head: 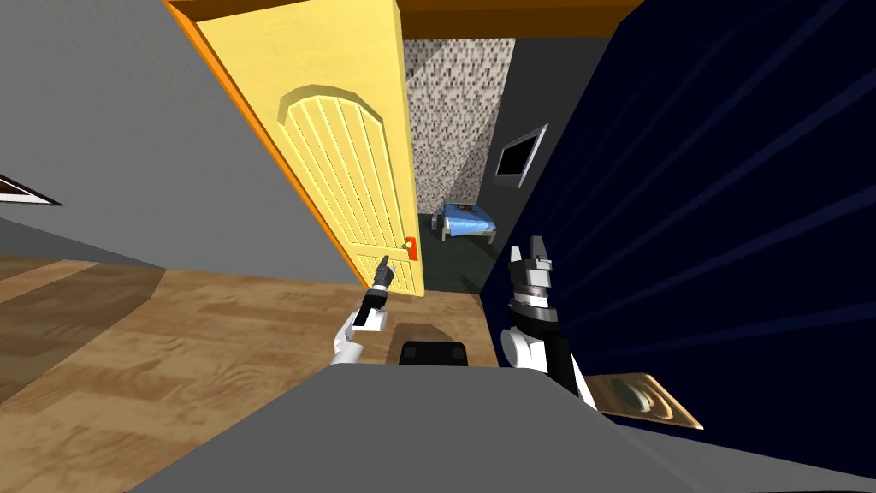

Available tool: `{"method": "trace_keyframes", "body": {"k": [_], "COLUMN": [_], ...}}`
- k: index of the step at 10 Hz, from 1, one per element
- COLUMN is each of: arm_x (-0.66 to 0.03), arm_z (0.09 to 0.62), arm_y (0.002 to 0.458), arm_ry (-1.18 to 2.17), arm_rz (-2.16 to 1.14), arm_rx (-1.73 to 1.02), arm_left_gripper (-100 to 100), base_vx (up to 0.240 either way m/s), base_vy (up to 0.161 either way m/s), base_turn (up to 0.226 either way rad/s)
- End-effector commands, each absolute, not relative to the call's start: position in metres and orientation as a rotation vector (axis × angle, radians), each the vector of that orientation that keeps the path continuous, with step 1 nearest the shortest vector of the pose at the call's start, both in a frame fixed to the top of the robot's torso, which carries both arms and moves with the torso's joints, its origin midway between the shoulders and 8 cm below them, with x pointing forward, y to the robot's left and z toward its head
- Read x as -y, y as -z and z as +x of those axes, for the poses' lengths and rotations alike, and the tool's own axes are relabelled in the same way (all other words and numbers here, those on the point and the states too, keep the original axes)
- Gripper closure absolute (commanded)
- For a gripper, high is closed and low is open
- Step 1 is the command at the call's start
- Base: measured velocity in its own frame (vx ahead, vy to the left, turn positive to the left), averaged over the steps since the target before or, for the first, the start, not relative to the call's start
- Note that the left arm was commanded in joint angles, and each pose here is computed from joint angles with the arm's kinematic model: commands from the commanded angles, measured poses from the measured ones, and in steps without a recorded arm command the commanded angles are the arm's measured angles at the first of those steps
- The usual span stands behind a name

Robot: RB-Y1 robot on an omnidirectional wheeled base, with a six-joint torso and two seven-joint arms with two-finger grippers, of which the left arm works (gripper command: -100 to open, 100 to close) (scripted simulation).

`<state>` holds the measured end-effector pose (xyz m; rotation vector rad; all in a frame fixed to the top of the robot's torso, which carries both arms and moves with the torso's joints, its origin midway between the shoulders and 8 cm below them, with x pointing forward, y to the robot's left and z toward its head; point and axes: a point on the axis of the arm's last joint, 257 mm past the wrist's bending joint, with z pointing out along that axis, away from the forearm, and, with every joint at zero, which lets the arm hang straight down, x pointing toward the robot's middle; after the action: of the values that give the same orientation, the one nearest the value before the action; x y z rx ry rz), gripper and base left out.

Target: Pull the door open

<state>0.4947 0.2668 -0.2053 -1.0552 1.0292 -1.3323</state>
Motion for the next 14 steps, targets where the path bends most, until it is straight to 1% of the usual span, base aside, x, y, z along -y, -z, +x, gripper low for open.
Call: {"method": "trace_keyframes", "body": {"k": [1, 4, 8, 11, 13, 14], "arm_x": [-0.268, -0.270, -0.272, -0.274, -0.274, -0.295], "arm_z": [0.501, 0.509, 0.516, 0.521, 0.521, 0.520], "arm_y": [0.222, 0.245, 0.269, 0.289, 0.289, 0.293], "arm_ry": [1.311, 1.280, 1.247, 1.218, 1.217, 1.197], "arm_rz": [-1.084, -1.123, -1.163, -1.197, -1.200, -1.215], "arm_rx": [-1.063, -1.108, -1.154, -1.192, -1.194, -1.183], "arm_left_gripper": [-100, -100, -100, -100, -100, -100], "base_vx": [0.162, 0.152, 0.106, 0.185, 0.121, 0.100], "base_vy": [-0.003, -0.004, 0.000, 0.010, 0.027, -0.030], "base_turn": [-0.075, -0.052, -0.039, -0.048, -0.018, -0.165]}}
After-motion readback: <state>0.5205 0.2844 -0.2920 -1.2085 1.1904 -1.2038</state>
